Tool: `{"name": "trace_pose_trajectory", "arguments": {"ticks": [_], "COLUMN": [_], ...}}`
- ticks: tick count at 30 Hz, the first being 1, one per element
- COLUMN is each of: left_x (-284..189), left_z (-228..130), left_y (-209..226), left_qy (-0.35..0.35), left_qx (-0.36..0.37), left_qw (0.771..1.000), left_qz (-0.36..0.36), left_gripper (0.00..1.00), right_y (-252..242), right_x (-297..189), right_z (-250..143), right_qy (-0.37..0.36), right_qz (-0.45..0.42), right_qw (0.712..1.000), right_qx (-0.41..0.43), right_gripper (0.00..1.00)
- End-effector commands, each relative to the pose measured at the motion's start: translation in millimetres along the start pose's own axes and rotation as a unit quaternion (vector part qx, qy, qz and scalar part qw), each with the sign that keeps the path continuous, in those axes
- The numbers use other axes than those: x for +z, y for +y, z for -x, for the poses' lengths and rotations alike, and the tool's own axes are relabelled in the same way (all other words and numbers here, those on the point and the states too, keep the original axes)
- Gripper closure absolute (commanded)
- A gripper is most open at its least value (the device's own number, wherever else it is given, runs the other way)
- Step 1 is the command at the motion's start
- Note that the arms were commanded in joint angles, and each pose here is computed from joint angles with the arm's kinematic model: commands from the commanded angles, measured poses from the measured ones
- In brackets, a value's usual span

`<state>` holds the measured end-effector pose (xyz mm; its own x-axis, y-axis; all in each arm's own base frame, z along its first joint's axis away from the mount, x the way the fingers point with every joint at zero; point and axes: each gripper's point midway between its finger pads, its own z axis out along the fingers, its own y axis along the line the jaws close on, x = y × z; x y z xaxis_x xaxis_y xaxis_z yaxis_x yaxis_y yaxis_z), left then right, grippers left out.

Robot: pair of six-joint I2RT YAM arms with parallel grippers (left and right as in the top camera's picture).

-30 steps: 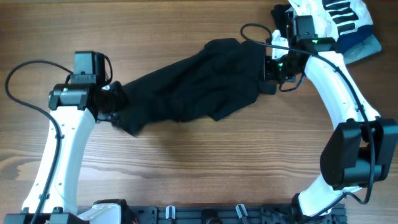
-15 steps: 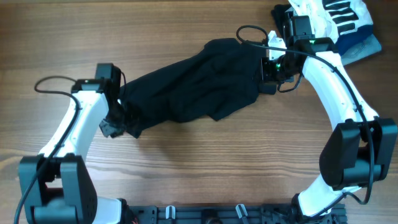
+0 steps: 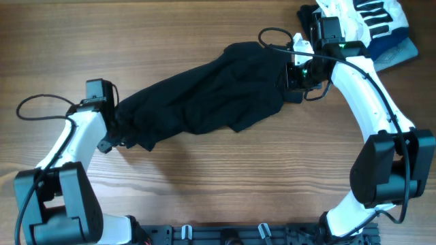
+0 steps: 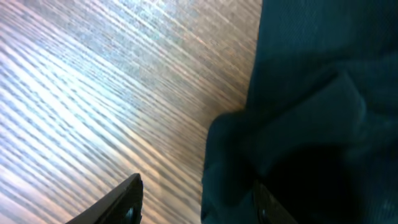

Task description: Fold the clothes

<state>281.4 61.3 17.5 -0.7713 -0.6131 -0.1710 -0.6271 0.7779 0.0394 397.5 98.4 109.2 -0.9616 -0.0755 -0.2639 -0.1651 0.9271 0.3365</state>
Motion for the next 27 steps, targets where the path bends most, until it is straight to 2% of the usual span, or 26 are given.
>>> {"name": "trace_pose_trajectory", "arguments": {"ticks": [1, 6, 10, 13, 16, 20, 23, 27], "left_x": [8, 19, 19, 19, 19, 16, -3, -56], "left_z": [-3, -20, -26, -26, -24, -20, -8, 25], "left_y": [-7, -24, -23, -23, -20, -21, -24, -36], "left_qy": [0.011, 0.062, 0.076, 0.076, 0.07, 0.066, 0.064, 0.05], "left_qx": [0.005, 0.005, 0.006, 0.006, 0.006, 0.006, 0.006, 0.026], "left_qw": [1.0, 0.996, 0.995, 0.995, 0.996, 0.997, 0.997, 0.997], "left_qz": [-0.015, -0.058, -0.057, -0.058, -0.049, -0.049, -0.048, -0.056], "left_gripper": [0.44, 0.48, 0.53, 0.66, 0.83, 0.96, 0.96, 0.96], "right_y": [2, 2, 1, 1, 1, 1, 1, 1], "right_x": [6, 6, 6, 6, 6, 6, 6, 6], "right_z": [0, 0, 0, 0, 0, 0, 0, -1], "right_qy": [0.005, 0.005, 0.004, 0.004, 0.004, 0.004, 0.004, 0.006], "right_qz": [0.008, 0.006, 0.004, 0.005, 0.005, 0.005, 0.005, 0.006], "right_qw": [1.0, 1.0, 1.0, 1.0, 1.0, 1.0, 1.0, 1.0], "right_qx": [-0.01, -0.01, -0.01, -0.01, -0.01, -0.01, -0.009, -0.008], "right_gripper": [0.65, 0.64, 0.64, 0.64, 0.64, 0.64, 0.64, 0.64]}}
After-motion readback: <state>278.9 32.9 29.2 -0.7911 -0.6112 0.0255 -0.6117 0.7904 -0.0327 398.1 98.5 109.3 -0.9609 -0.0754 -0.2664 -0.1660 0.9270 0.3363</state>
